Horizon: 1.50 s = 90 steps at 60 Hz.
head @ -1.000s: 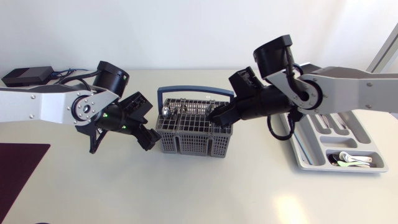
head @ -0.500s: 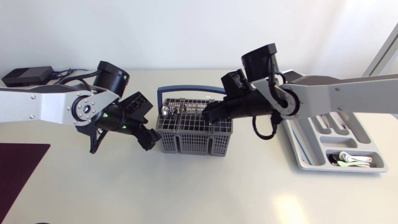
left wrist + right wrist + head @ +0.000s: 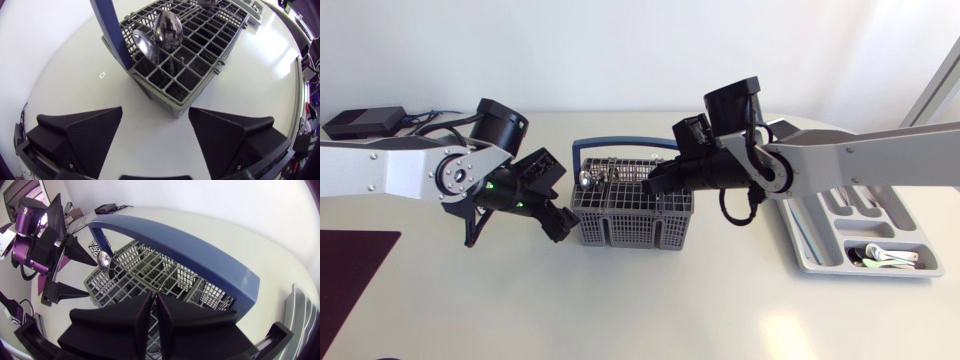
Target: Transfer all utensils from the basket to the drawer tray.
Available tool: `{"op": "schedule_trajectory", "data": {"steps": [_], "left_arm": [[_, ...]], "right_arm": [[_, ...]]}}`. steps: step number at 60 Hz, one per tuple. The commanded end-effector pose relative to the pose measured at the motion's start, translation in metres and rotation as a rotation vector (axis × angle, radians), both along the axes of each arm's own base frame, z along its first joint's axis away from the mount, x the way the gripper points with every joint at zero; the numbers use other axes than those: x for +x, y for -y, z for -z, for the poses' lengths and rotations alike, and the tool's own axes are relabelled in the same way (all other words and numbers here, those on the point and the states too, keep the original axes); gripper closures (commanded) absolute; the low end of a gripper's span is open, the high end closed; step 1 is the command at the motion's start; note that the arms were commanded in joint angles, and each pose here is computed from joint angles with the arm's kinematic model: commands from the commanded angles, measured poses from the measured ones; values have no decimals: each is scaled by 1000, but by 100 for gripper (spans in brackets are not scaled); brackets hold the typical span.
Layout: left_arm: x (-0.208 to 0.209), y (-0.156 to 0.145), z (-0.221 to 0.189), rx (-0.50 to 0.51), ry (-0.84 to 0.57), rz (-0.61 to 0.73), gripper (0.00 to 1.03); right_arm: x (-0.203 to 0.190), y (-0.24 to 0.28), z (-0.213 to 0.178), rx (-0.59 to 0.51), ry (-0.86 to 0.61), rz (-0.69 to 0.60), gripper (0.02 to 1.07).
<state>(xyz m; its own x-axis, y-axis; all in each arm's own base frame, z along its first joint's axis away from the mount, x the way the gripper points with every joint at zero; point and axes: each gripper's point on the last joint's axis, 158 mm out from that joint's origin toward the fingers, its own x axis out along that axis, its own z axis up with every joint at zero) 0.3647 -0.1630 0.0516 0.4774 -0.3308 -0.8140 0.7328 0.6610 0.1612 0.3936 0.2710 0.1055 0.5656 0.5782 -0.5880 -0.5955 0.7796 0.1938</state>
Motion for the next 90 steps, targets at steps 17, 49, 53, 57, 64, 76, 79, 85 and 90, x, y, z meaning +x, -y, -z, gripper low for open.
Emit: {"op": "schedule_trajectory", "data": {"steps": [17, 49, 53, 57, 64, 76, 79, 85, 90], "left_arm": [[-13, 1, 4, -8, -19, 3, 11], [-13, 1, -3, -14, -1, 5, 11], [-13, 1, -3, -14, -1, 5, 11], [-13, 1, -3, -14, -1, 6, 11], [-14, 2, -4, -16, 2, 7, 11], [-16, 4, -3, -15, 0, 13, 11], [-16, 4, -6, -18, 7, 13, 11], [-15, 1, -16, -23, 27, 8, 11], [-15, -2, -27, -29, 52, 5, 11]], "right_arm": [[-22, -6, 1, -40, 74, -31, 101], [-30, 6, -55, 92, 104, -82, 101], [-30, 9, -65, 125, 89, -91, 101], [-32, 12, -76, 154, 82, -102, 101], [-39, 18, -103, 215, 77, -120, 101], [-49, 38, -154, 300, 98, -127, 101], [-52, 42, -160, 301, 102, -120, 101], [-56, 66, -166, 267, 110, -74, 101], [-58, 96, -159, 188, 128, 1, 101]]}}
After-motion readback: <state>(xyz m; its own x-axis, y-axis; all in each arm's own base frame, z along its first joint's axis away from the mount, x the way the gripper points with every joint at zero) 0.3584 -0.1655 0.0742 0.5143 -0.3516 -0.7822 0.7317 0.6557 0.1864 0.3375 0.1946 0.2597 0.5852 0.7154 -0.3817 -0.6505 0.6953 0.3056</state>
